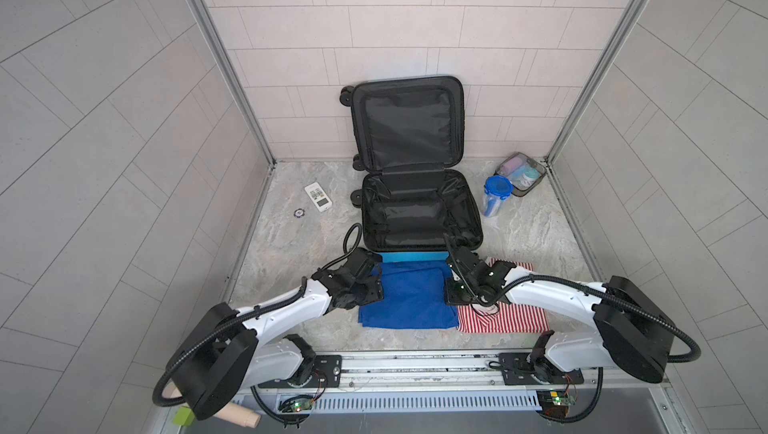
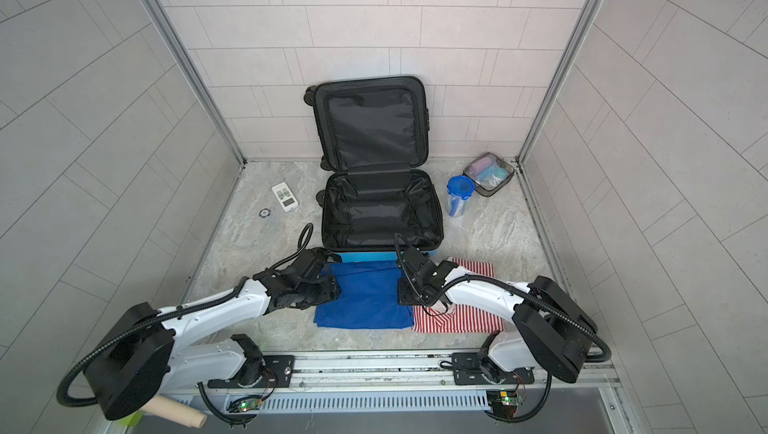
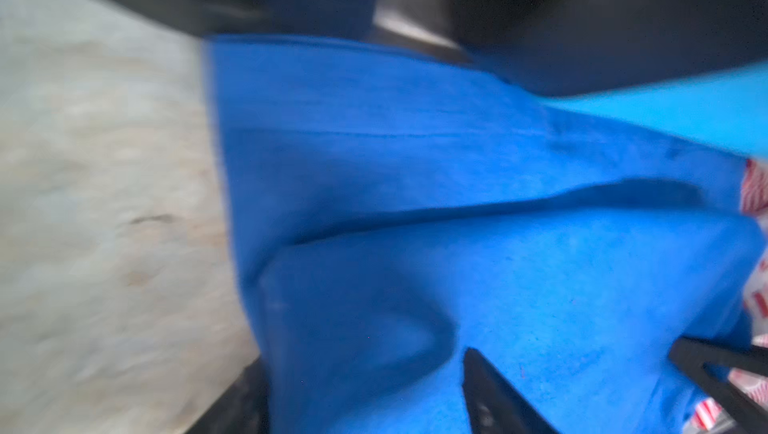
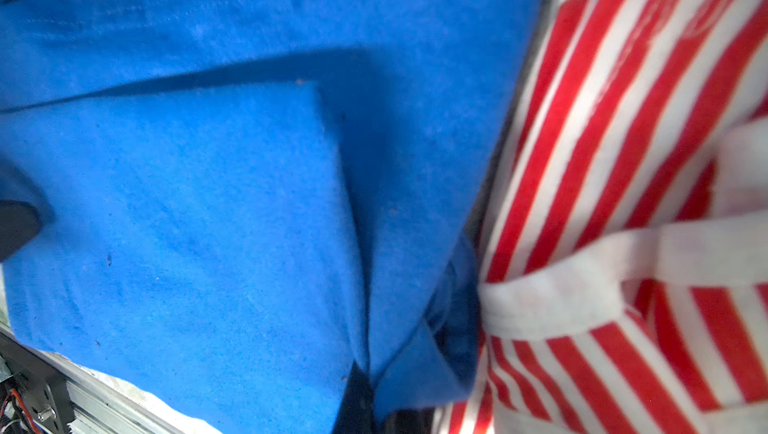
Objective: Pack the luggage
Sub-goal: 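Lift the blue T-shirt with both grippers and carry it into the suitcase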
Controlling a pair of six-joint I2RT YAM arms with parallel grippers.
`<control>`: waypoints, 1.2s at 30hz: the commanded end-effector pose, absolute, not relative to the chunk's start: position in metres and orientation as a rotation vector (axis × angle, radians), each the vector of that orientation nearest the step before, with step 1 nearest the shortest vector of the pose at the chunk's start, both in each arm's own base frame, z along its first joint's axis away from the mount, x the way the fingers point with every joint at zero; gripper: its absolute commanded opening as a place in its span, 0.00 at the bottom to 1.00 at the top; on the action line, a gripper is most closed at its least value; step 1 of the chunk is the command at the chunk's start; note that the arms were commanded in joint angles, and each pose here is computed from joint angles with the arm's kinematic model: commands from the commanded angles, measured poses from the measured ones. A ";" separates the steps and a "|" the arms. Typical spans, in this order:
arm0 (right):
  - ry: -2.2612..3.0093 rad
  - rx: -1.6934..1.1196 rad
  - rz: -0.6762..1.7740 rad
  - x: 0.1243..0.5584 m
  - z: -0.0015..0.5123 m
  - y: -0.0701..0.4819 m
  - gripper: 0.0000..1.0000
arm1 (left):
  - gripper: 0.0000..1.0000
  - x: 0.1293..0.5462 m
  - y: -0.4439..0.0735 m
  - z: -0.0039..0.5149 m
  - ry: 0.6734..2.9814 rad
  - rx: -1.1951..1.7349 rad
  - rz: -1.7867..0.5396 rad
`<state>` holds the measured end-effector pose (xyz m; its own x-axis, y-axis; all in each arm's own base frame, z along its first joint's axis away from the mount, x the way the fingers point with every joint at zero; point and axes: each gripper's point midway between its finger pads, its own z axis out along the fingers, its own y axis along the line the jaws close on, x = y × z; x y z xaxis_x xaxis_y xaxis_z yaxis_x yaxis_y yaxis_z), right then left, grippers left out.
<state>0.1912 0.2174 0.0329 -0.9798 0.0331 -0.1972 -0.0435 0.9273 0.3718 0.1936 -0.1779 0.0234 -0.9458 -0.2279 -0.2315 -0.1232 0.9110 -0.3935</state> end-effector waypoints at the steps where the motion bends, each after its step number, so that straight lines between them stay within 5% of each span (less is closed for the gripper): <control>1: 2.878 -0.018 0.584 0.191 0.041 0.224 0.00 | 0.58 0.175 -0.182 0.005 2.861 -0.258 -0.563; 6: 2.849 -0.078 0.620 0.187 0.054 0.239 0.00 | 0.17 0.175 -0.201 0.023 2.819 -0.218 -0.696; 10: 2.805 -0.134 0.653 0.185 0.075 0.247 0.00 | 0.04 0.181 -0.202 0.058 2.728 -0.209 -0.751; 25: 2.512 -0.501 0.769 0.182 0.207 0.252 0.00 | 0.00 0.183 -0.178 0.211 2.490 -0.073 -0.748; 36: 2.233 -0.362 0.786 0.239 0.313 0.226 0.00 | 0.00 0.239 -0.206 0.314 2.227 0.063 -0.699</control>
